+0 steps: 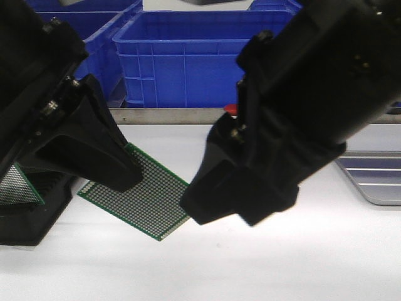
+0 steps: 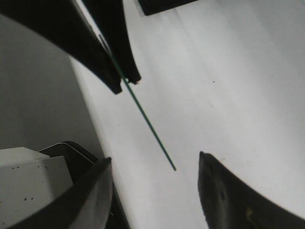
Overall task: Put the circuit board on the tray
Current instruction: 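Bring the right gripper to the board and grasp its free edge, then release the left gripper and carry the board toward the steel tray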
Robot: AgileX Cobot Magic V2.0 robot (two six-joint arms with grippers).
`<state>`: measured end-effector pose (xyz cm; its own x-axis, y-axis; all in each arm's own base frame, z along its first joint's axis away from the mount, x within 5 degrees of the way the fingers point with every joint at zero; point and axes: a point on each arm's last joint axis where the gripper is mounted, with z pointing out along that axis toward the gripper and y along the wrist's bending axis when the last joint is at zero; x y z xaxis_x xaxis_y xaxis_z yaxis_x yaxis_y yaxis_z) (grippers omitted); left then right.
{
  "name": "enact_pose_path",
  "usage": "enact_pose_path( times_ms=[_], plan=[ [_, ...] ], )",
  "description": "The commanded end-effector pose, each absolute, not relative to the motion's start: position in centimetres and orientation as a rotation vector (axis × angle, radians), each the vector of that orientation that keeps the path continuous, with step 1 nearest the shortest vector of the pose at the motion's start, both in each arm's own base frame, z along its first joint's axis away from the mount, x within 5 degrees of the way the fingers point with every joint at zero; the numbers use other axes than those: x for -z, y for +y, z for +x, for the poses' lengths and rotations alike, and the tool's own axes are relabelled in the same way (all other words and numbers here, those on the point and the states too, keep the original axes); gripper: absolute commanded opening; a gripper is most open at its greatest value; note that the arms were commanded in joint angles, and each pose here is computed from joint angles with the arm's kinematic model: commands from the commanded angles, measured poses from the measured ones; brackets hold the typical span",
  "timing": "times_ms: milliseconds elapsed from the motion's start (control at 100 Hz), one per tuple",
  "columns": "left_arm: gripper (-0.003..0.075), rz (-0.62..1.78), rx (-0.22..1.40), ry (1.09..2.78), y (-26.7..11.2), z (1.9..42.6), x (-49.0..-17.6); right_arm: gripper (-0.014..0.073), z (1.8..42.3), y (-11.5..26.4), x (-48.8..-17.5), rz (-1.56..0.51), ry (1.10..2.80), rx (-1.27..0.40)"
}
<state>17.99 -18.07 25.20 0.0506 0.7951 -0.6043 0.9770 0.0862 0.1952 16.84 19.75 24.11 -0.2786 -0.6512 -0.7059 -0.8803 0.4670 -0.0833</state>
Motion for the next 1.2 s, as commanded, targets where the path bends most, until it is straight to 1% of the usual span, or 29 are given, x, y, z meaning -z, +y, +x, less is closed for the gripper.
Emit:
enact_pose_path(
  times_ms=[0,220,290,390,460,580,660,790,840,880,930,960,980,1030,1100,1150,1190],
  plan=[
    [-0.002,1.675,0.409,1.744,-18.4,18.1,-26.7,0.0427,17.8,20.8,-25.7,-1.233,1.964,-0.435],
    [-0.002,1.675,0.409,1.744,-18.4,18.1,-26.7,0.0418,19.1,22.2,-24.8,-1.26,1.99,-0.424],
    [-0.002,1.675,0.409,1.744,-18.4,18.1,-26.7,0.039,19.2,22.3,-24.7,-1.263,1.994,-0.423],
    [-0.002,1.675,0.409,1.744,-18.4,18.1,-26.7,0.0309,19.1,22.3,-24.6,-1.266,1.997,-0.425],
    [-0.002,1.675,0.409,1.744,-18.4,18.1,-26.7,0.0224,19.1,22.3,-24.7,-1.263,1.999,-0.431],
    [-0.002,1.675,0.409,1.744,-18.4,18.1,-26.7,0.0034,19.0,22.4,-24.6,-1.251,2.012,-0.446],
    [-0.002,1.675,0.409,1.744,-18.4,18.1,-26.7,-0.0069,19.0,22.4,-24.6,-1.241,2.021,-0.458],
    [-0.0019,1.675,0.409,1.744,-18.4,18.1,-26.7,-0.007,18.9,22.4,-24.6,-1.239,2.027,-0.464],
    [-0.0006,1.675,0.409,1.744,-18.4,18.1,-26.7,-0.007,18.9,22.4,-24.6,-1.241,2.029,-0.465],
    [0.0031,1.676,0.41,1.745,-18.4,18.1,-26.7,-0.007,18.9,22.4,-24.6,-1.242,2.029,-0.465],
    [0.0103,1.678,0.412,1.745,-18.4,18.1,-26.7,-0.007,18.9,22.4,-24.6,-1.243,2.031,-0.466],
    [0.0172,1.678,0.412,1.745,-18.4,18.1,-26.7,-0.007,18.9,22.4,-24.6,-1.246,2.033,-0.466],
    [0.0203,1.678,0.412,1.745,-18.4,18.1,-26.7,-0.007,18.9,22.4,-24.6,-1.245,2.034,-0.466],
    [0.0335,1.678,0.412,1.745,-18.4,18.1,-26.7,-0.007,18.9,22.3,-24.5,-1.246,2.042,-0.466],
    [0.047,1.672,0.389,1.737,-18.4,18.2,-26.8,-0.007,19.1,21.9,-24.4,-1.245,2.069,-0.465],
    [0.0521,1.653,0.371,1.73,-18.3,18.4,-27.0,-0.0069,19.5,21.4,-24.3,-1.227,2.104,-0.466],
    [0.0533,1.633,0.359,1.727,-18.1,18.5,-27.2,-0.0069,19.9,20.8,-24.2,-1.196,2.14,-0.465]
  ],
)
